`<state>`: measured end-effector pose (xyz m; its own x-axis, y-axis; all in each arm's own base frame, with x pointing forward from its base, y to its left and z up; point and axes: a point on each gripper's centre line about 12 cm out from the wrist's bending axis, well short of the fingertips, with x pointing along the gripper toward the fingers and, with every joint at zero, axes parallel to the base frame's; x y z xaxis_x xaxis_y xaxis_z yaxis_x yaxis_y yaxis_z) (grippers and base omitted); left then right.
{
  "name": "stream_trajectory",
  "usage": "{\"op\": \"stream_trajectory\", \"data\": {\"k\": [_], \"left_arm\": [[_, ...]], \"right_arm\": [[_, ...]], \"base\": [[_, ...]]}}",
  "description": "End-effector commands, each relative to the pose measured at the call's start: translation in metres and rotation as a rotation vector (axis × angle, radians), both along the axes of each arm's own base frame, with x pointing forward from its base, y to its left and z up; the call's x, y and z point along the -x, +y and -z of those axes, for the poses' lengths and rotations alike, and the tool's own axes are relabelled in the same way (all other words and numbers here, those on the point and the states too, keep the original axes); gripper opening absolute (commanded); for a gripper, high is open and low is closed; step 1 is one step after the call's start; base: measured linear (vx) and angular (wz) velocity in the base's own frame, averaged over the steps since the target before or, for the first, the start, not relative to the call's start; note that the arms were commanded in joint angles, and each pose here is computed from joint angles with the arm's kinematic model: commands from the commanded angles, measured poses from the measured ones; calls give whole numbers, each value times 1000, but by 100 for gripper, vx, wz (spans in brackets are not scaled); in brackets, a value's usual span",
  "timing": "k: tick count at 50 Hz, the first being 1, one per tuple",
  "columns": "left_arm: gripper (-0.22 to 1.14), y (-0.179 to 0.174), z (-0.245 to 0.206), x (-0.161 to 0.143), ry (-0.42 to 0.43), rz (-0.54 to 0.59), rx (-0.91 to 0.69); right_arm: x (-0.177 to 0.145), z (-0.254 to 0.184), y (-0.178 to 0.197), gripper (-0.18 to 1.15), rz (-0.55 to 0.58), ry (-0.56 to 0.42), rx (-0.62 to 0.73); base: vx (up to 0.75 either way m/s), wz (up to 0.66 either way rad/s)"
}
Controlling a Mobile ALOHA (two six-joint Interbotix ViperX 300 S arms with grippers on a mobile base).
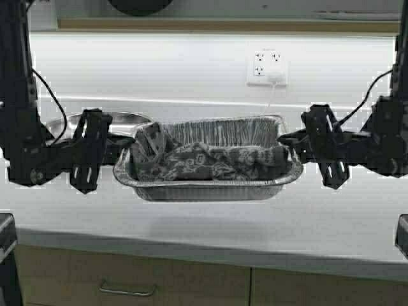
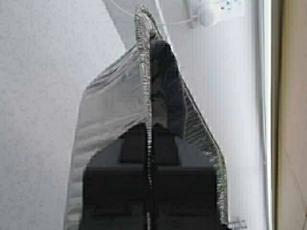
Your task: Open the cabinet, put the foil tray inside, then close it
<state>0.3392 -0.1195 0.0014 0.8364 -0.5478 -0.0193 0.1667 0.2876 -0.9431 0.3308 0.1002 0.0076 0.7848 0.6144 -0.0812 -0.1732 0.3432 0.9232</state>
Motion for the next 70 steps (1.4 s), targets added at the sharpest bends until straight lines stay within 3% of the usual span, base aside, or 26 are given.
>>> {"op": "stream_trajectory", "data": {"k": [1, 17, 34, 54, 70], "left_arm": [[3, 0, -45, 9, -55, 12, -4], [3, 3, -129, 32, -112, 32, -91], [3, 4, -186, 40, -156, 35, -153], [3, 0, -272, 17, -276, 17, -81], [3, -9, -356, -46, -308, -39, -99]], "right_arm": [[14, -47, 5, 8, -10, -85, -17], [60, -98, 5, 8, 24, -129, -38], [74, -161, 10, 8, 19, -207, -30], [54, -246, 10, 8, 63, -279, -29], [-3, -317, 15, 8, 135, -256, -37]], "base": [[-1, -1], [-1, -2], [-1, -6], [0, 0], [0, 0]]}}
